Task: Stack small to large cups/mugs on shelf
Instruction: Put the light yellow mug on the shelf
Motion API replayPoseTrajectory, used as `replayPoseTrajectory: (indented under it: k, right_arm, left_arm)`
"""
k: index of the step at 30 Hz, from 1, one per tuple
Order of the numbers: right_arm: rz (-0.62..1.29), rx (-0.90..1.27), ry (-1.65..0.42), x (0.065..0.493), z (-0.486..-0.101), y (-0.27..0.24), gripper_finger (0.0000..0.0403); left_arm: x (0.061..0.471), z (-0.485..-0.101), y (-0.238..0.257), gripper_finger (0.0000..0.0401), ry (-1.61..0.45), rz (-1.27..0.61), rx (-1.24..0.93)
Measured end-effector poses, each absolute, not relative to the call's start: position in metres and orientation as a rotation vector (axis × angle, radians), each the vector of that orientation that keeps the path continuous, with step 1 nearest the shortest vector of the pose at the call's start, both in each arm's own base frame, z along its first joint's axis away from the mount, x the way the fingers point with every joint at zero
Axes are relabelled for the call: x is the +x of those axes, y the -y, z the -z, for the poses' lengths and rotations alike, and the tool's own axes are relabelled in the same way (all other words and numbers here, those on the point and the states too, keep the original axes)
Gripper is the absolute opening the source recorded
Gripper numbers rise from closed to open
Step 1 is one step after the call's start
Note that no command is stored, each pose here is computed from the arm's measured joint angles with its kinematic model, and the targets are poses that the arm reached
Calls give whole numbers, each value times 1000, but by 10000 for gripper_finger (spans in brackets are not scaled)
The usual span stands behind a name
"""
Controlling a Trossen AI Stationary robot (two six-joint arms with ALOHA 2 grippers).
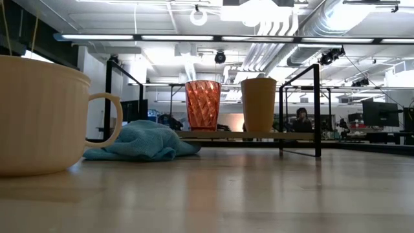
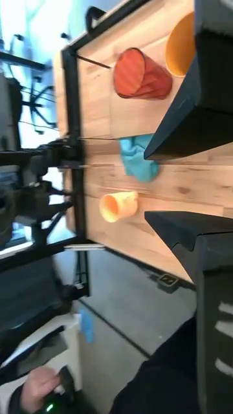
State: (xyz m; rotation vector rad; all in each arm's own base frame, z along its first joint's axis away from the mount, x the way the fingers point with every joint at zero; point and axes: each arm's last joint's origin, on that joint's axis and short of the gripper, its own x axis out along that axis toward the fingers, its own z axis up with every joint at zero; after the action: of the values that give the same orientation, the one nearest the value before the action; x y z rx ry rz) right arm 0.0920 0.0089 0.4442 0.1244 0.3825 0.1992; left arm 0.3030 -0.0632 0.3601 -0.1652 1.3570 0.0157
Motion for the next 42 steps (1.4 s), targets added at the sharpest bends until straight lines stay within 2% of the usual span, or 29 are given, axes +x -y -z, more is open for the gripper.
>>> replayPoseTrajectory:
  k: [8,19,29,33,37,42]
  right_arm:
    - [-259,135,-511,138,-432,-13,130]
    - [-298,107,-700,221,-395,-17,130]
    - [-406,37,-750,285,-357,-21,130]
    - [-424,-4,-751,303,-344,-22,130]
    - [-445,-47,-748,318,-332,-23,130]
    - [-467,-98,-732,332,-321,-23,130]
  left_arm:
    - [293,-367,84,74,-1279,-61,-176]
    - [246,-406,92,74,-1043,-256,-186]
    - [224,-406,113,74,-1033,-362,-215]
    - [223,-394,125,74,-1015,-387,-253]
    - [223,-367,138,74,-1086,-399,-319]
    - [230,-336,155,74,-1068,-384,-438]
